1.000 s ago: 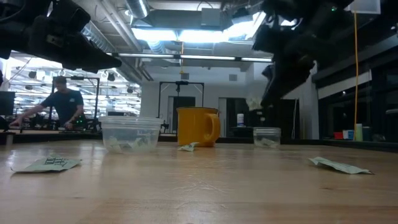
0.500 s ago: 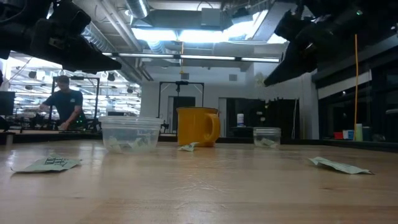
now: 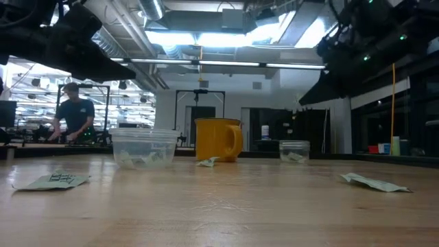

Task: Pick and place Stevia / Truvia into bins
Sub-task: Put the stevia packet into the transparent container

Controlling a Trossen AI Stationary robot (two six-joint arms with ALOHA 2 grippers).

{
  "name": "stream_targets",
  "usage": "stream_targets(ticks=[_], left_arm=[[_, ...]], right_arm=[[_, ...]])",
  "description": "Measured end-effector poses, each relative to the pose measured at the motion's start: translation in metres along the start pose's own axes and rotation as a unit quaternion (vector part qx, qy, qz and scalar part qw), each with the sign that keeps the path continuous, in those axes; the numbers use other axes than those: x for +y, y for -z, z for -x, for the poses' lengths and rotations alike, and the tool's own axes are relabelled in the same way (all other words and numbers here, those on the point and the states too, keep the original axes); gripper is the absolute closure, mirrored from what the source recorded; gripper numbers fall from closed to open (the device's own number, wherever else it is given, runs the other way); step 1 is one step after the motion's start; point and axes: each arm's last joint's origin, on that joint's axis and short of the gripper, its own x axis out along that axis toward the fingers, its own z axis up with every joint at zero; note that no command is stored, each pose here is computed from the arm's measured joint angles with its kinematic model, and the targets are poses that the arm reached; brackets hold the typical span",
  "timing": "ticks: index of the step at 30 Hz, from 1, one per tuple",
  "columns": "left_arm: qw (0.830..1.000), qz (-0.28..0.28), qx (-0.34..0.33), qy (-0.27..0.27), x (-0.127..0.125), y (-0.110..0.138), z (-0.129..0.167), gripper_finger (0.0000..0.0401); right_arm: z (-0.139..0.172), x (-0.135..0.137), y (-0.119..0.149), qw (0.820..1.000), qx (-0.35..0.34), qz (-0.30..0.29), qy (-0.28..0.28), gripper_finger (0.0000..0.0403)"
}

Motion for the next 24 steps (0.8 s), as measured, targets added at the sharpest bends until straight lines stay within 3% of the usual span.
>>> stream_targets(ticks=[3, 8, 16, 24], left_arm=[[1.000, 0.000, 0.000, -0.012, 0.001, 0.000, 0.000, 0.0397], [0.999, 0.001, 0.001, -0.033, 0.002, 0.000, 0.000, 0.0397], [0.999, -0.016, 0.002, -0.045, 0.003, 0.000, 0.000, 0.0398], [0.999, -0.019, -0.001, -0.046, 0.003, -0.001, 0.000, 0.0400]], right_arm=[[-0.005, -0.008, -0.001, 0.999, 0.013, -0.028, 0.026, 0.0399], [-0.016, -0.015, -0.011, 0.996, 0.077, -0.025, 0.047, 0.0399], [-0.038, -0.029, -0.046, 0.975, 0.221, -0.016, -0.010, 0.0399], [-0.059, -0.051, -0.075, 0.940, 0.329, -0.020, -0.087, 0.0399]])
